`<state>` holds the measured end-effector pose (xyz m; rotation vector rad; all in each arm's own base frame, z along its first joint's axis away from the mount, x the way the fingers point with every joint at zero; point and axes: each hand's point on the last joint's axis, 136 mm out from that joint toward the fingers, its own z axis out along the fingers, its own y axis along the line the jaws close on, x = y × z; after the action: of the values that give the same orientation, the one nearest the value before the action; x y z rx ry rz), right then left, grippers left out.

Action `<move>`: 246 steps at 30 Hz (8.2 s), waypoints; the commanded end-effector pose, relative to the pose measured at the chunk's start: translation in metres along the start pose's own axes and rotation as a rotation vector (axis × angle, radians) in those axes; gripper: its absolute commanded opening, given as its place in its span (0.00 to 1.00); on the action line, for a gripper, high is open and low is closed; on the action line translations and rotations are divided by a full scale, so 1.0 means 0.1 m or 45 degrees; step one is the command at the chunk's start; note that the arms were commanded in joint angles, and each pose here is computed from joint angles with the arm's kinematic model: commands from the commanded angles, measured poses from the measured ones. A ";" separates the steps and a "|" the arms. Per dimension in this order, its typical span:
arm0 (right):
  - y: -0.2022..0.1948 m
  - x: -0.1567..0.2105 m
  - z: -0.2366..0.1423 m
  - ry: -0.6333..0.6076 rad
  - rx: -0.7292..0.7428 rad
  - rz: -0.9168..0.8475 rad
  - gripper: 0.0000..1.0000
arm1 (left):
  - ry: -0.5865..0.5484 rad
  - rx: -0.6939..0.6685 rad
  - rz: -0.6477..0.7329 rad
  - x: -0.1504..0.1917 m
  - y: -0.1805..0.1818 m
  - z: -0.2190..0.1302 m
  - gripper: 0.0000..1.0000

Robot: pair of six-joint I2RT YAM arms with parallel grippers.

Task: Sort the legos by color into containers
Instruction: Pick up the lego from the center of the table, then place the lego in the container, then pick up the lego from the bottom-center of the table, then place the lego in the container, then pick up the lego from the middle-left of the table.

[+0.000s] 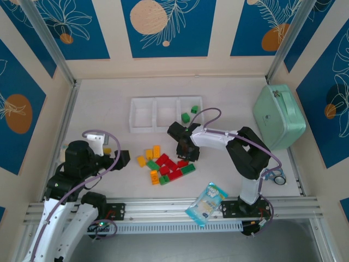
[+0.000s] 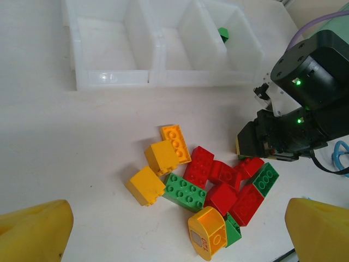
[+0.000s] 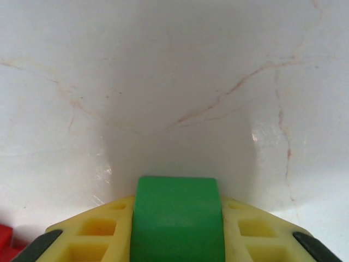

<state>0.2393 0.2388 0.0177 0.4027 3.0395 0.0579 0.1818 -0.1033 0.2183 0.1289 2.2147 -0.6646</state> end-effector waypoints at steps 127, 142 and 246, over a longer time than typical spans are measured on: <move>-0.41 0.64 0.03 -0.075 -0.206 -2.337 0.57 | -0.190 0.065 0.093 -0.09 -0.12 -0.24 0.99; -0.65 0.81 -0.29 0.017 -0.286 -2.377 0.27 | -0.187 0.075 0.097 -0.09 -0.14 -0.23 0.99; -0.77 -1.00 -1.43 -0.485 -0.693 -0.379 1.00 | 0.752 -0.609 -0.114 1.72 -0.24 1.26 0.69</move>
<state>0.3084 0.1295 0.1703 -0.0788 2.4999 0.6397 0.1411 -0.2107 0.0409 0.0356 2.9019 -0.1002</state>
